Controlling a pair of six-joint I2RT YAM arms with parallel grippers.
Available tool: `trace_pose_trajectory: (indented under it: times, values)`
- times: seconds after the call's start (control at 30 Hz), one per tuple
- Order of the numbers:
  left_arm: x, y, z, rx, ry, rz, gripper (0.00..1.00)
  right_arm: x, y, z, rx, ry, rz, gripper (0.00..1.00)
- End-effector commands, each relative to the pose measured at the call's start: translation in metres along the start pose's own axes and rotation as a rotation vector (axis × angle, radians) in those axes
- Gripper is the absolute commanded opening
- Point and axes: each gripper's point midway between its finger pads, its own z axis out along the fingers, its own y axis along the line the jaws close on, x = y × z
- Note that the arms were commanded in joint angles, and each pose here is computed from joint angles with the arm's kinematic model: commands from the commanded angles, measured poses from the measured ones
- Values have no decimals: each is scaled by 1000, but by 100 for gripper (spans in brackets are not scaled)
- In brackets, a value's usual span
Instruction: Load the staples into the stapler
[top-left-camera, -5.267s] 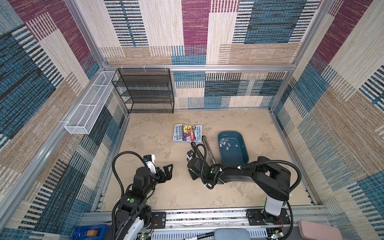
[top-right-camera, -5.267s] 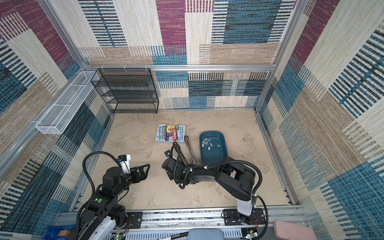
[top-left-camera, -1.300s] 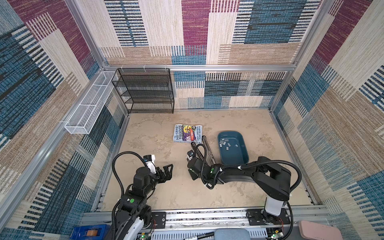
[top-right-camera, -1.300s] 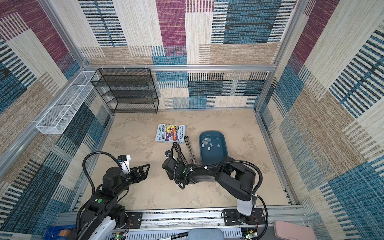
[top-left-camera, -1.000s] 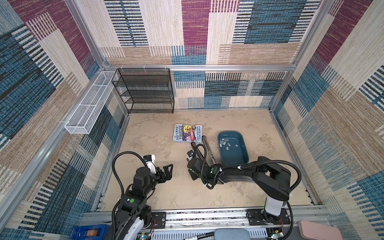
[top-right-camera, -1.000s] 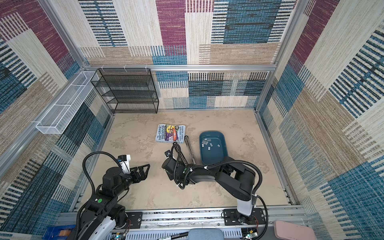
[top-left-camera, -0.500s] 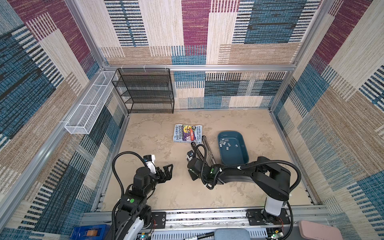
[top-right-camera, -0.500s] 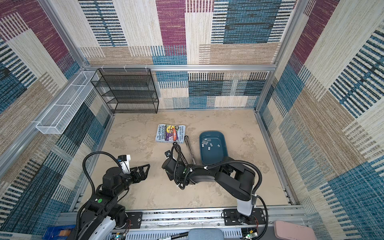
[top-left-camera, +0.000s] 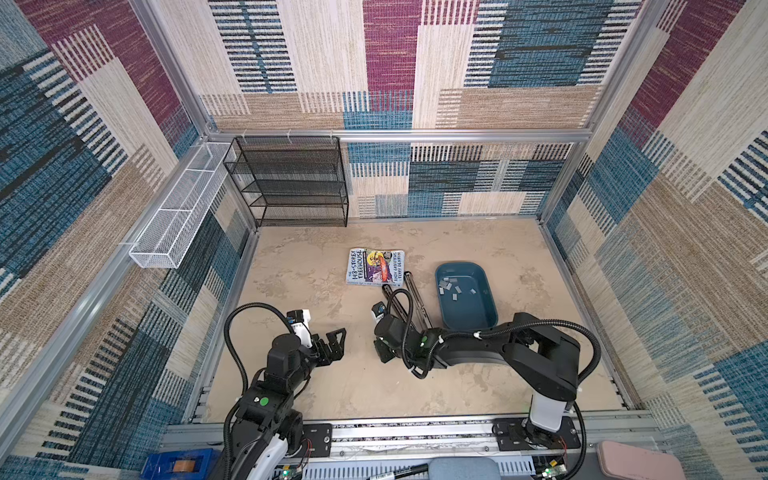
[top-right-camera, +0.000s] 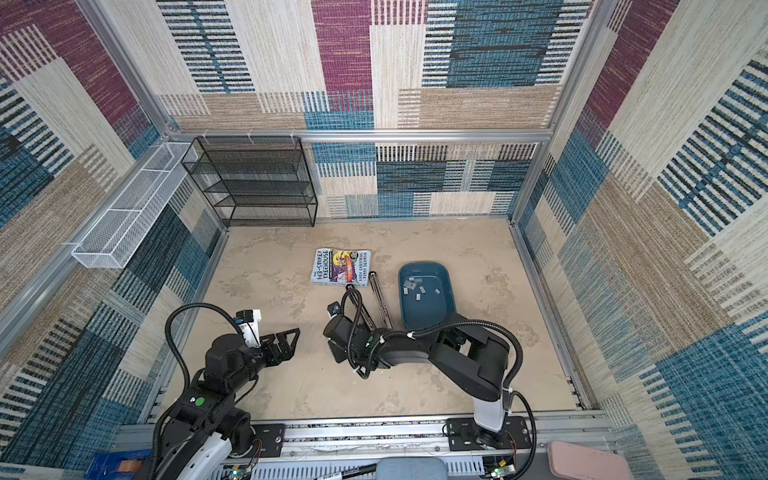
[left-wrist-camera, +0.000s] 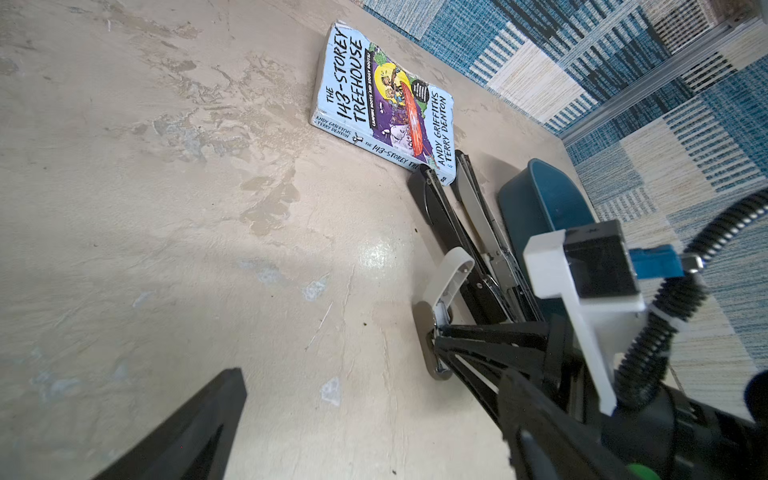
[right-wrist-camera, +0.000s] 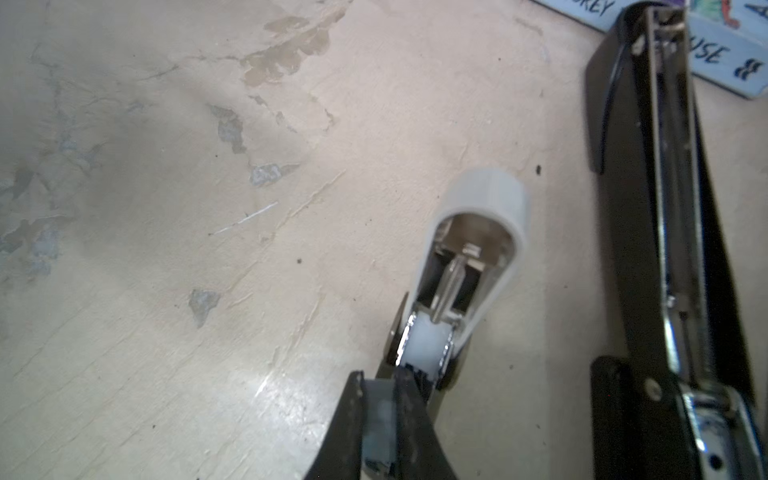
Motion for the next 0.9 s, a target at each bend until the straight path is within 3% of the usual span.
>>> trace_pose_trajectory:
  times: [0.0, 0.43, 0.87]
  values:
    - [-5, -3, 0, 13, -23, 3, 99, -9, 5, 0, -18, -32, 33, 3]
    - [-5, -3, 0, 14, -24, 3, 99, -21, -11, -18, 58, -81, 52, 5]
    - [-6, -3, 0, 15, -25, 2, 99, -14, -9, -4, 68, -50, 108, 4]
